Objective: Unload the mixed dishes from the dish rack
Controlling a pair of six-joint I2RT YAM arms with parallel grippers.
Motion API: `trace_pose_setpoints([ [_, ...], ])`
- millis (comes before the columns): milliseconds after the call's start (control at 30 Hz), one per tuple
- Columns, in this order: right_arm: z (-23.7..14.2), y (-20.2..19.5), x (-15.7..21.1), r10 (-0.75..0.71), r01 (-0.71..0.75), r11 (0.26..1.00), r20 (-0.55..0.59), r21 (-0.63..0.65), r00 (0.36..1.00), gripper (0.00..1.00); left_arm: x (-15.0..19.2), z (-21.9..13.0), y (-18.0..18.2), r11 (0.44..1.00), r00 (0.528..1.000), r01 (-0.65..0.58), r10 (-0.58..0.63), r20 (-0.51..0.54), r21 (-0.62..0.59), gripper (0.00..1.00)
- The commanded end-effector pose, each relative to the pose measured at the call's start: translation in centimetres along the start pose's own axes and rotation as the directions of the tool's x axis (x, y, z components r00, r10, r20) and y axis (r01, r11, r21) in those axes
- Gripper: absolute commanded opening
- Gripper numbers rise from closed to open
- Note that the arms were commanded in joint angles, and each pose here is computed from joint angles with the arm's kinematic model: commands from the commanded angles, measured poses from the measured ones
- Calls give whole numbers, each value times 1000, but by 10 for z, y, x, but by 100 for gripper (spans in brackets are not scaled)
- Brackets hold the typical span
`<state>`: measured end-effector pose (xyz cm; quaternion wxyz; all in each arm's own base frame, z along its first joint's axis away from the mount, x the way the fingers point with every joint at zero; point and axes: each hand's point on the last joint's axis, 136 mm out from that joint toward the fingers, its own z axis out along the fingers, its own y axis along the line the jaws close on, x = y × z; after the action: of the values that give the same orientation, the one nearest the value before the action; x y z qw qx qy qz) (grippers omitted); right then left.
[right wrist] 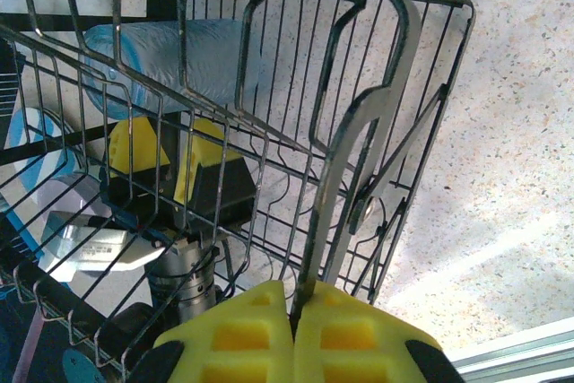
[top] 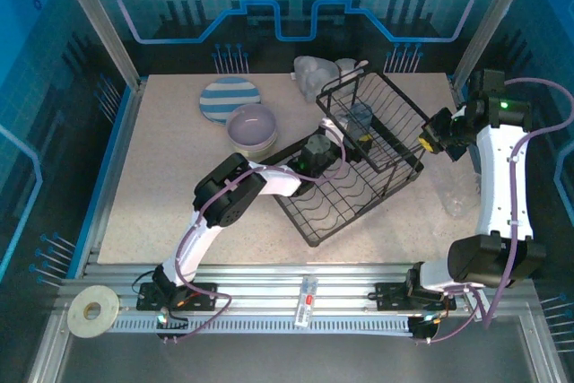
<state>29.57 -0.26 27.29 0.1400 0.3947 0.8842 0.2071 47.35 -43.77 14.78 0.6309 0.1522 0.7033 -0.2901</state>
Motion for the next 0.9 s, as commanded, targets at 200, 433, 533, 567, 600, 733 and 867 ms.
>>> trace_pose_setpoints([
  [200,-8,-10,52,9,-11,1000,-190,-11,982,0,10,20,8,994,994,52,-60,-88,-94,99],
  [433,-10,-10,56,24,-30,999,-200,-30,980,0,32,26,6,987,981,128,-142,-135,-101,99],
  [533,-11,-10,56,33,-43,998,-207,-41,978,0,31,29,-2,986,981,160,-165,-104,-57,99],
  [567,-11,-9,57,36,-46,998,-212,-45,977,0,32,30,-5,987,983,154,-158,-91,-46,99],
  [600,-10,-8,57,41,-52,998,-216,-47,976,0,33,31,-6,986,984,161,-164,-76,-43,99],
  [733,-9,-5,58,47,-63,996,-235,-59,971,0,30,36,-7,985,985,167,-168,-34,-39,99],
  [867,-11,-6,59,56,-71,996,-239,-55,969,0,31,37,-2,972,973,230,-229,26,-44,99],
])
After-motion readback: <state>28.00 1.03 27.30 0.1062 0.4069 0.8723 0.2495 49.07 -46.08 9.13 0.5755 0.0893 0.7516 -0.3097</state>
